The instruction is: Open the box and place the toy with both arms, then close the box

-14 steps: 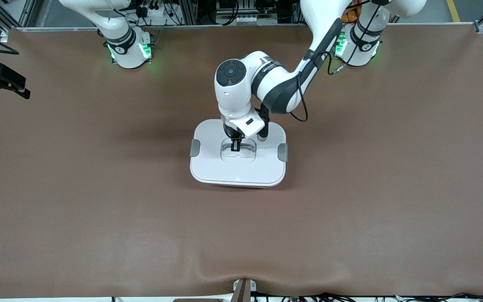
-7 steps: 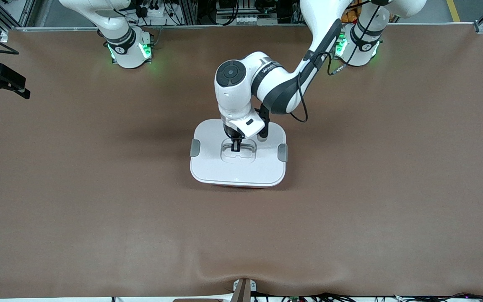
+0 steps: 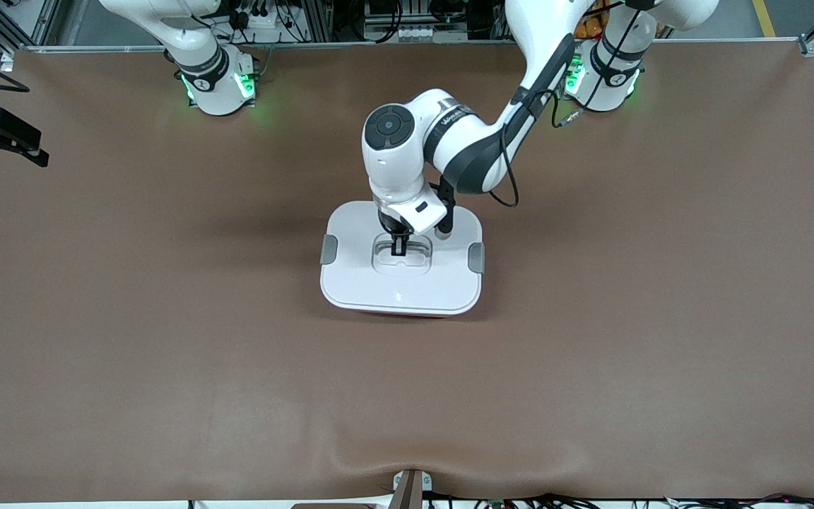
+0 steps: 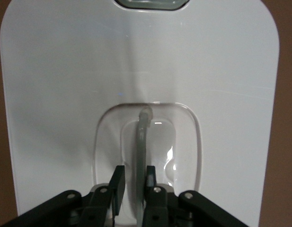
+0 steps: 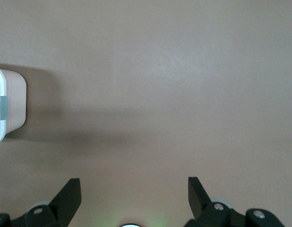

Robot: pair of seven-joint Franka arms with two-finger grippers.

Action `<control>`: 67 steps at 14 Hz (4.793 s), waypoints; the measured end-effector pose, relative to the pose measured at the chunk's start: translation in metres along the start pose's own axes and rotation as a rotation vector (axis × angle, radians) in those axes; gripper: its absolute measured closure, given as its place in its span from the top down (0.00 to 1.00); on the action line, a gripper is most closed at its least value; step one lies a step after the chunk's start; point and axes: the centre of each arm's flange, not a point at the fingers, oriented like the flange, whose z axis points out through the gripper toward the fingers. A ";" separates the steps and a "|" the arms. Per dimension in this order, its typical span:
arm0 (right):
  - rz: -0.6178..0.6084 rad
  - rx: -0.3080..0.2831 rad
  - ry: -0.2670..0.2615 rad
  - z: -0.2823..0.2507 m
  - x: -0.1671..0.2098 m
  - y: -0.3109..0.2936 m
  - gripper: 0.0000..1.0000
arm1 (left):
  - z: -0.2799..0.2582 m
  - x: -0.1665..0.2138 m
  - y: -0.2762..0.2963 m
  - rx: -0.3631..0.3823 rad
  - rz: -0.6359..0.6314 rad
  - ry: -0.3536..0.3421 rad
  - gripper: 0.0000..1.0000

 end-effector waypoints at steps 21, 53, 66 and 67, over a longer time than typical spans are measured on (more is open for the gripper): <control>0.000 0.000 -0.001 0.000 0.000 0.000 1.00 | -0.133 0.078 0.045 -0.066 0.055 -0.040 1.00; 0.000 0.000 -0.002 0.001 0.000 0.000 1.00 | -0.309 0.492 0.015 0.143 1.422 0.014 1.00; 0.000 0.000 -0.003 0.001 0.000 0.000 1.00 | -0.329 0.479 -0.018 0.108 1.425 -0.002 1.00; 0.000 0.000 -0.003 0.001 0.000 0.000 1.00 | -0.329 0.479 -0.019 0.112 1.425 -0.005 1.00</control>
